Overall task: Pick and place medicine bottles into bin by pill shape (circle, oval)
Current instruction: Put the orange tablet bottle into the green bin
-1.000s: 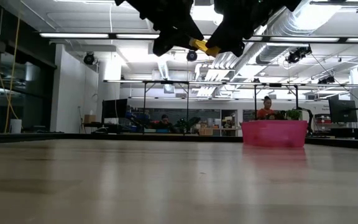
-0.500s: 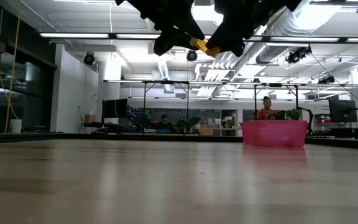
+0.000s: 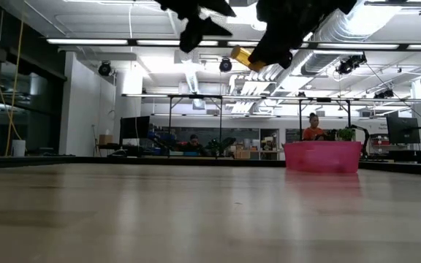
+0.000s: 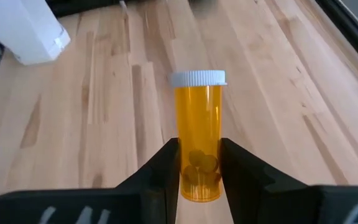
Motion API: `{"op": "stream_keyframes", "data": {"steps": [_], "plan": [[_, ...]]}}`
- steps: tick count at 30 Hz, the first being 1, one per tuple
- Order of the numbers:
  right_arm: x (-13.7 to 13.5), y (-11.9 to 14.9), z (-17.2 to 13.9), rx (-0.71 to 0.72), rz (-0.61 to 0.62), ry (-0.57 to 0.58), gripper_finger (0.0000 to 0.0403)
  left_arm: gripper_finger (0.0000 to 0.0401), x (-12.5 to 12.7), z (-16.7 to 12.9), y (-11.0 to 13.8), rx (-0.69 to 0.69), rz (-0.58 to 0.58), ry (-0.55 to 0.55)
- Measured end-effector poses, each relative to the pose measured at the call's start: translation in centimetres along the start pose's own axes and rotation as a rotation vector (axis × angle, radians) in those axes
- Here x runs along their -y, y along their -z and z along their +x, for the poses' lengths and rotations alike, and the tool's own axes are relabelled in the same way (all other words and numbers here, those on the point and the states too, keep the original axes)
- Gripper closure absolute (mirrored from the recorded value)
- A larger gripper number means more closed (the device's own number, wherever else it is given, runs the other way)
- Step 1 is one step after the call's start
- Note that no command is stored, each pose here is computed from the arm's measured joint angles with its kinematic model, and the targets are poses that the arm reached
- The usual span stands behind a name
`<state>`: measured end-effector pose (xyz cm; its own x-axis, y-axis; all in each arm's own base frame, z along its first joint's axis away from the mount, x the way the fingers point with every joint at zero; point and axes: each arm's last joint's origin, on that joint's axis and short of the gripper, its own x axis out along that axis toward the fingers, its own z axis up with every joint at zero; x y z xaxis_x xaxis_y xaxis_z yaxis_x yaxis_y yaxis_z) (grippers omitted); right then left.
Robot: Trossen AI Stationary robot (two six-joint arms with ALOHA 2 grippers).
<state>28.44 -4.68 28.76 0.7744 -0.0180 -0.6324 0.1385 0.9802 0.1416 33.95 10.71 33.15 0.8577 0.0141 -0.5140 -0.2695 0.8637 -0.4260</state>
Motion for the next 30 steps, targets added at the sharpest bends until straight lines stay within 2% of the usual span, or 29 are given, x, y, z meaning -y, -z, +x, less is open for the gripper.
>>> {"op": "stream_keyframes", "data": {"steps": [3, 6, 9, 14, 18, 20, 23, 30], "plan": [[0.3, 0.3, -1.5, -0.025, -0.027, 0.014, 0.0318, 0.0239, 0.3, -2.4, -0.8, 0.047, 0.013, 0.045], [0.5, 0.5, -3.5, -0.02, -0.017, 0.027, 0.0318, 0.024, 1.2, -4.9, -1.7, 0.137, 0.094, 0.053], [0.5, 1.0, -5.4, 0.046, 0.014, 0.032, 0.0318, 0.024, 2.3, -6.7, -1.7, 0.29, 0.181, 0.049], [0.3, 2.6, -7.3, 0.294, 0.121, 0.002, 0.0318, 0.0239, 2.5, -6.9, 1.4, 0.555, 0.233, 0.126], [-0.1, 4.0, -7.5, 0.528, 0.179, -0.058, 0.0318, 0.024, 1.6, -5.9, 4.9, 0.72, 0.156, 0.239], [-0.3, 4.5, -7.3, 0.601, 0.194, -0.092, 0.0318, 0.0242, 1.1, -5.4, 6.5, 0.753, 0.098, 0.265], [-0.4, 5.1, -7.0, 0.633, 0.199, -0.115, 0.0318, 0.0242, 0.4, -4.6, 8.0, 0.725, 0.068, 0.255], [-0.5, 5.1, -7.0, 0.635, 0.195, -0.116, 0.0318, 0.0242, 0.2, -4.5, 8.4, 0.709, 0.068, 0.261]]}}
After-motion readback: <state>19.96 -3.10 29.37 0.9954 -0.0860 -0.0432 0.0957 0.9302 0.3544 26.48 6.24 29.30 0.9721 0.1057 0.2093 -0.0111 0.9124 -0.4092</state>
